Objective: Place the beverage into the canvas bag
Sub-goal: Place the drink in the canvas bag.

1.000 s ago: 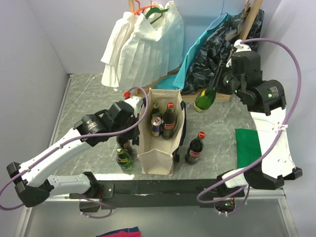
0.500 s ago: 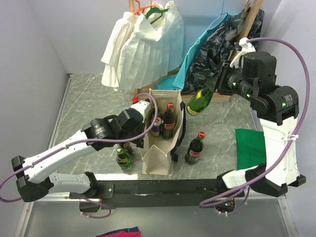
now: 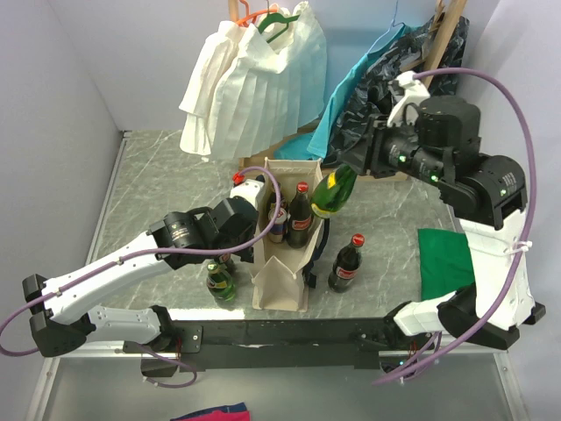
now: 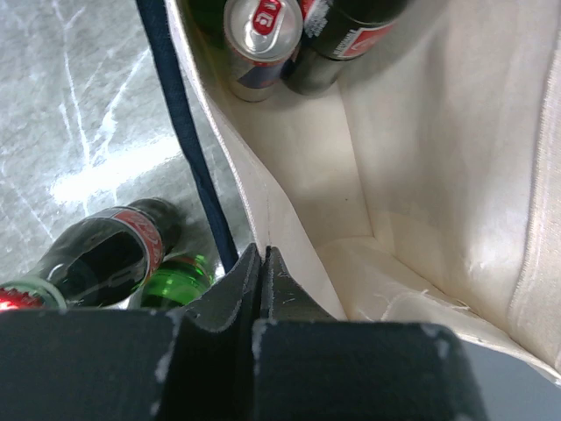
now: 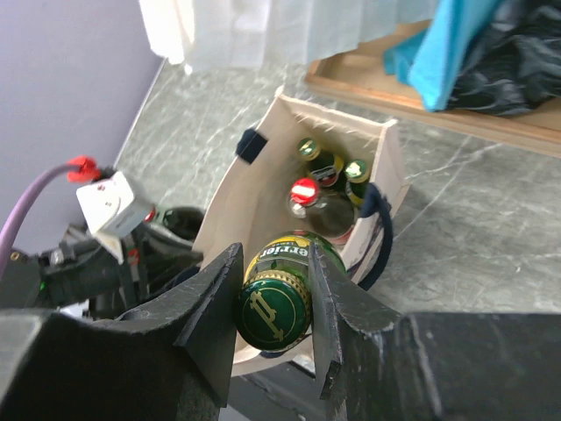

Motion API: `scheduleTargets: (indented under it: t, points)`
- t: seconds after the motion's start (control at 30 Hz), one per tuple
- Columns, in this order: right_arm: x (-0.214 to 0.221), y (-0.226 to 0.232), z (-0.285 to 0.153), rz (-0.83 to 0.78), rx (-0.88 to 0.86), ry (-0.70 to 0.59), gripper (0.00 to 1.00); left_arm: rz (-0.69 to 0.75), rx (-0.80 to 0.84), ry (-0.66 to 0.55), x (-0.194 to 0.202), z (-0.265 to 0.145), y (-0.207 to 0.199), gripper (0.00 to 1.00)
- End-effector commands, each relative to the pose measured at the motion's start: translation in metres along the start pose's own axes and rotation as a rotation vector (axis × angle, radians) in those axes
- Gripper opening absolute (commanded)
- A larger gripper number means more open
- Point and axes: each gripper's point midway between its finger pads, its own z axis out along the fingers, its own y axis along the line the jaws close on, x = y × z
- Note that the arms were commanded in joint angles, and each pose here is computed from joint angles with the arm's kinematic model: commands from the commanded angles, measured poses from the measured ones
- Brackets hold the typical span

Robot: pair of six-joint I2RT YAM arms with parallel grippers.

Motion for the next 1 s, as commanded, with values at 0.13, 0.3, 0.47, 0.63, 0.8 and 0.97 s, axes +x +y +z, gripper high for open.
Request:
scheduleTargets:
  t: [0.13,0.3,0.47,0.63,0.8,0.97]
  points:
    - [-0.04,0.042,0.003,-0.048,-0.1,-0.169,0.0,-0.043,-0.051,-0.023,-0.005,-0.017,0.012,0.01]
    - [-0.033,0.051,0.02,-0.063,-0.102,-0.143,0.0,-0.059,-0.047,-0.038,-0.009,-0.024,0.012,0.01]
    - [-0.021,0.062,0.038,-0.089,-0.099,-0.103,0.0,-0.058,-0.057,-0.034,-0.007,-0.027,0.016,0.01]
    - [-0.006,0.066,0.053,-0.107,-0.08,-0.068,0.0,-0.063,-0.075,-0.041,-0.007,-0.031,0.022,0.01]
    - [0.017,0.073,0.072,-0.13,-0.075,-0.017,0.0,-0.061,-0.095,-0.045,-0.004,-0.034,0.029,0.01]
    - [0.04,0.077,0.094,-0.167,-0.038,0.031,0.0,-0.064,-0.09,-0.046,-0.003,-0.035,0.03,0.01]
